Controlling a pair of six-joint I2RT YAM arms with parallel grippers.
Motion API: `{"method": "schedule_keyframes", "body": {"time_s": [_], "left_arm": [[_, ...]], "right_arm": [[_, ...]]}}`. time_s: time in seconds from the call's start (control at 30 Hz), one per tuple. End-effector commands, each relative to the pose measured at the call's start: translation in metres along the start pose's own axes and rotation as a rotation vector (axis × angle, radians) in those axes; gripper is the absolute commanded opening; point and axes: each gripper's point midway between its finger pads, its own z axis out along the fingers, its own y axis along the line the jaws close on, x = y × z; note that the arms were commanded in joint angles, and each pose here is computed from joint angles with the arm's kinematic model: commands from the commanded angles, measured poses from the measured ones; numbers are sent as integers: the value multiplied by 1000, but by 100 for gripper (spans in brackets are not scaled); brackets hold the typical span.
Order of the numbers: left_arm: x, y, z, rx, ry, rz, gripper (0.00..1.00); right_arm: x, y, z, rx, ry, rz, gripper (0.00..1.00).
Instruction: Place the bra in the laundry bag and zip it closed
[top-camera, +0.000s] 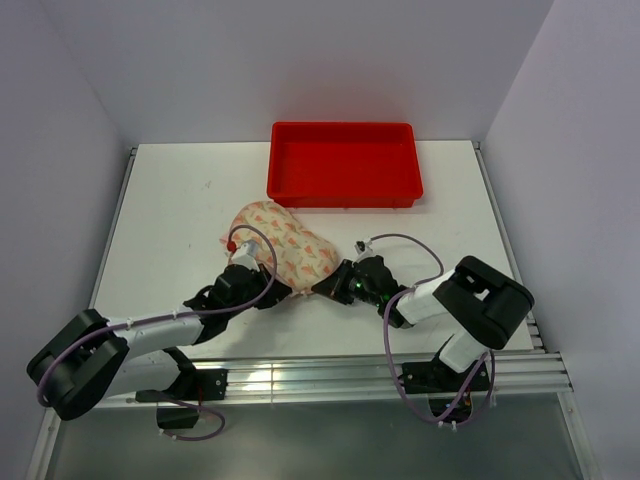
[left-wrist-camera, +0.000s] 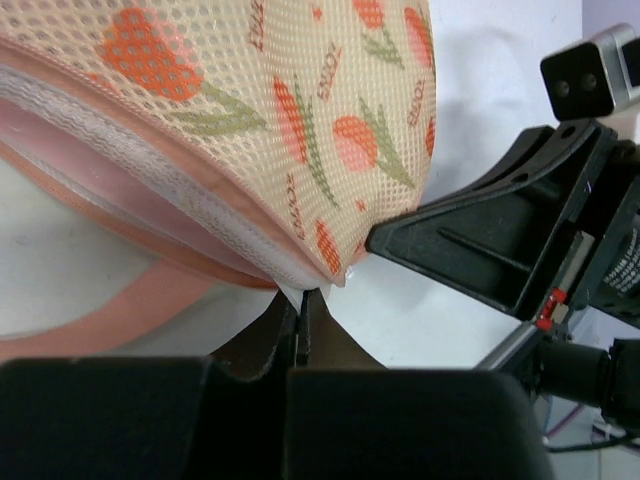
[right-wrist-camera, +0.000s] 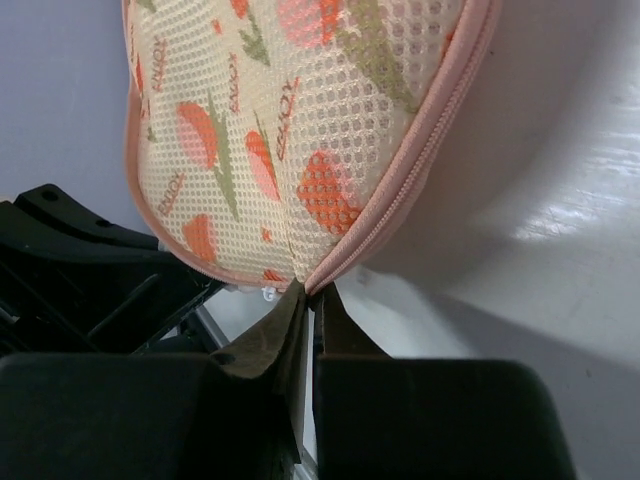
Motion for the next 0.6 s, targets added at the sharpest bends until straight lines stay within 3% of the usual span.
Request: {"method": "schedule_keyframes", "body": {"time_s": [0.0, 0.33, 0.43, 0.57], "left_arm": [[-31, -19, 6, 30, -118, 40, 0], [-67, -10, 10, -30, -320, 22, 0], [-69, -17, 15, -1, -344, 6, 0], [-44, -27, 34, 33, -259, 8, 0]], "right_arm": [[-12, 25, 4, -98, -33, -20, 1], [22, 38, -7, -178, 163, -82, 0], [26, 46, -3, -202, 208, -106, 0], [21, 52, 2, -207, 199, -110, 0]]}}
